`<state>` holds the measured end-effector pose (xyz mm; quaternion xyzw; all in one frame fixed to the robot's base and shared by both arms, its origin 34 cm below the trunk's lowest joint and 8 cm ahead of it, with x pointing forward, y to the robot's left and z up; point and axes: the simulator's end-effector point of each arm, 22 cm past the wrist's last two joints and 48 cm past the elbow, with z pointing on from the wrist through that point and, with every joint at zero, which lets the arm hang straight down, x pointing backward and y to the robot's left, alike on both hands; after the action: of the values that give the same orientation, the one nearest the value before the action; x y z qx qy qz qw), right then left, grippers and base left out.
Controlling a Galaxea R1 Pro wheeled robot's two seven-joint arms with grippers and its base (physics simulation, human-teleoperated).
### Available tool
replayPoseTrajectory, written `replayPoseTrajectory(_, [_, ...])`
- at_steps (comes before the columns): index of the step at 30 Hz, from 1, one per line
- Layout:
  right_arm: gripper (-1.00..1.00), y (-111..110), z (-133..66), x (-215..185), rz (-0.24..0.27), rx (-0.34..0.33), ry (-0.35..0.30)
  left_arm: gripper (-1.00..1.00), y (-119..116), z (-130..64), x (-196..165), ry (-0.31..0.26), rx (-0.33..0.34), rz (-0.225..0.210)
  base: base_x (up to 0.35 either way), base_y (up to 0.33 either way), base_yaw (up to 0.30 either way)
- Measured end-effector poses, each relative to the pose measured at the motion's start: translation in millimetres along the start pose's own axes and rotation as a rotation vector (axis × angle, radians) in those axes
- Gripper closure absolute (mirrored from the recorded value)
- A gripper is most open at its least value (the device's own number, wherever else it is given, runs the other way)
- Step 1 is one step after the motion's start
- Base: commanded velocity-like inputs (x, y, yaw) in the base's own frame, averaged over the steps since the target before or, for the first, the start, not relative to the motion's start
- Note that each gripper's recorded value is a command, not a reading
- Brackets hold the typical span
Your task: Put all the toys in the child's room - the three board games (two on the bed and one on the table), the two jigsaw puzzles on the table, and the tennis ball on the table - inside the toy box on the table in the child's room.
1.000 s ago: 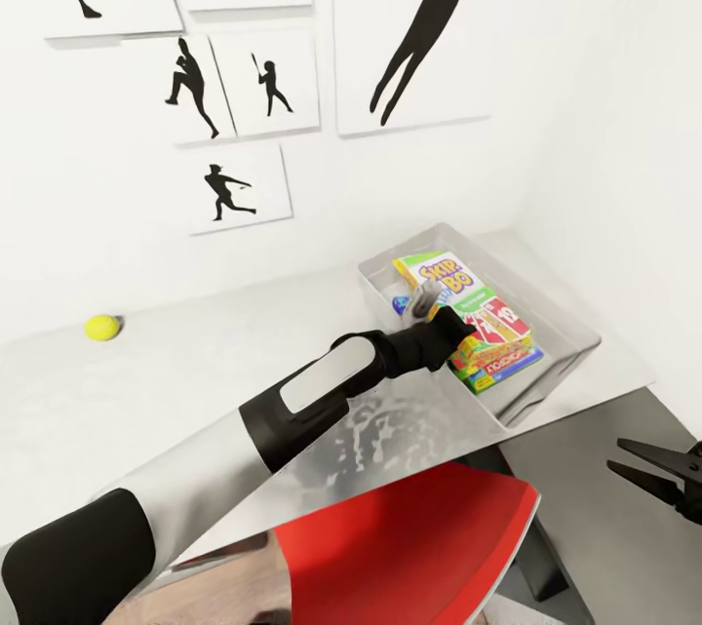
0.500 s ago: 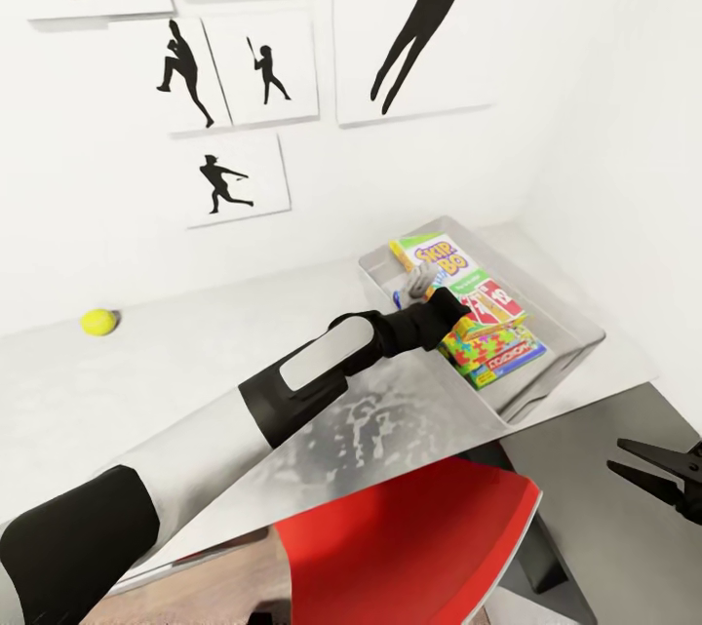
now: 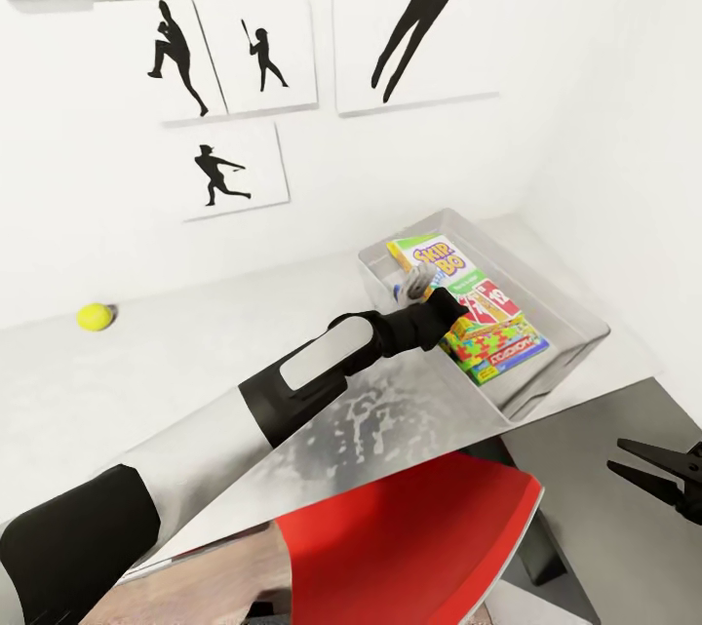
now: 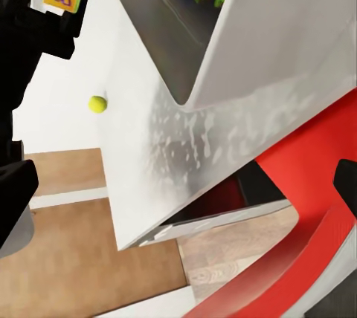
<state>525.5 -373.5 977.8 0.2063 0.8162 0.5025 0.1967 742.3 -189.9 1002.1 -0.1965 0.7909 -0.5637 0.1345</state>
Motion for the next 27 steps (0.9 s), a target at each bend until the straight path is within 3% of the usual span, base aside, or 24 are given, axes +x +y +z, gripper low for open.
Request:
replayPoseTrajectory(20, [-1.0,-11.7,5.6,3.5,0.027,0.013,0.01,1.0,8.1,5.0,3.4,0.016,0.008,-0.021,0.0,0.0,0.0])
replayPoseTrajectory(27, [-1.0,-19.4,6.1,6.8,0.032,0.033,0.01,1.0,-5.6,2.8,15.0,0.04,0.041,-0.013,0.0,0.0,0.0])
